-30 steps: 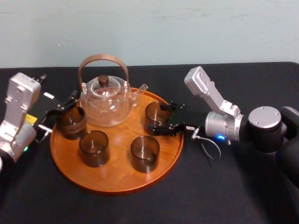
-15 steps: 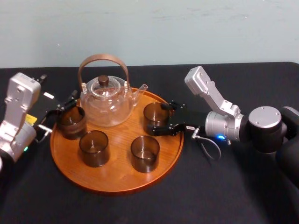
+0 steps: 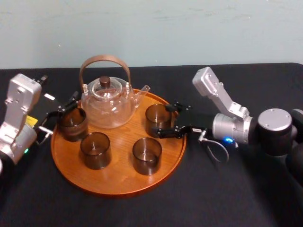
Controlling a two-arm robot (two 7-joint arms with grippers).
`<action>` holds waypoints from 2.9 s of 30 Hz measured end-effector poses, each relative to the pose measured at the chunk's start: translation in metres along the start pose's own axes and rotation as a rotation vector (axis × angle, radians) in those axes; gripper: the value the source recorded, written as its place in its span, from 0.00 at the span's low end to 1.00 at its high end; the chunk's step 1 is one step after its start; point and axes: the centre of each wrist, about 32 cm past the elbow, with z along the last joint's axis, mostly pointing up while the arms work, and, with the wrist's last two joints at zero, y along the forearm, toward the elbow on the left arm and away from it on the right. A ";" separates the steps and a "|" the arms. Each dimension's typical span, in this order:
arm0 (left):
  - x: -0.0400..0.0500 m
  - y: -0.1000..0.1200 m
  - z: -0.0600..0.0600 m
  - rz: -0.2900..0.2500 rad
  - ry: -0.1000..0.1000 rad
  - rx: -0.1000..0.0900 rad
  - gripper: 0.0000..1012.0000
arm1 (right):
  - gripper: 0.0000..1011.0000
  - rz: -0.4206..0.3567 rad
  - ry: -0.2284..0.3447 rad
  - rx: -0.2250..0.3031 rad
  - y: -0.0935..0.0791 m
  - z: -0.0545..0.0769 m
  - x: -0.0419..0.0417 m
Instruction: Pick up the glass from the table and place it on the tray.
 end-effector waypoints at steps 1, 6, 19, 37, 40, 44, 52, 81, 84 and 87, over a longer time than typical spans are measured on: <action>0.0000 0.000 0.000 0.000 0.000 0.000 0.99 | 0.99 0.002 -0.001 0.003 -0.002 0.000 -0.0001; 0.0001 0.000 0.000 0.000 0.000 0.000 0.99 | 0.99 0.006 -0.003 0.019 -0.019 -0.001 -0.0017; 0.0000 0.000 0.000 0.000 0.000 0.000 0.99 | 0.99 0.016 -0.031 0.081 -0.079 -0.009 -0.0108; 0.0000 0.000 0.000 0.000 0.000 0.000 0.99 | 0.99 -0.254 -0.026 0.166 -0.111 -0.018 -0.0269; 0.0000 0.000 0.000 0.000 0.000 0.000 0.99 | 0.99 -0.346 -0.027 0.184 -0.111 -0.022 -0.0332; 0.0000 0.000 0.000 0.000 0.000 0.000 0.99 | 0.99 -0.421 -0.028 0.202 -0.110 -0.027 -0.0387; 0.0000 0.000 0.000 0.000 0.000 0.000 0.99 | 0.99 -0.524 0.007 0.230 -0.104 -0.042 -0.0474; 0.0000 0.000 0.000 0.000 0.000 0.000 0.99 | 0.99 -0.557 0.050 0.235 -0.094 -0.058 -0.0496; 0.0000 0.000 0.000 0.000 0.000 0.000 0.99 | 0.99 -0.557 0.050 0.235 -0.094 -0.058 -0.0497; 0.0000 0.000 0.000 0.000 0.000 0.000 0.99 | 0.99 -0.556 0.050 0.235 -0.094 -0.058 -0.0498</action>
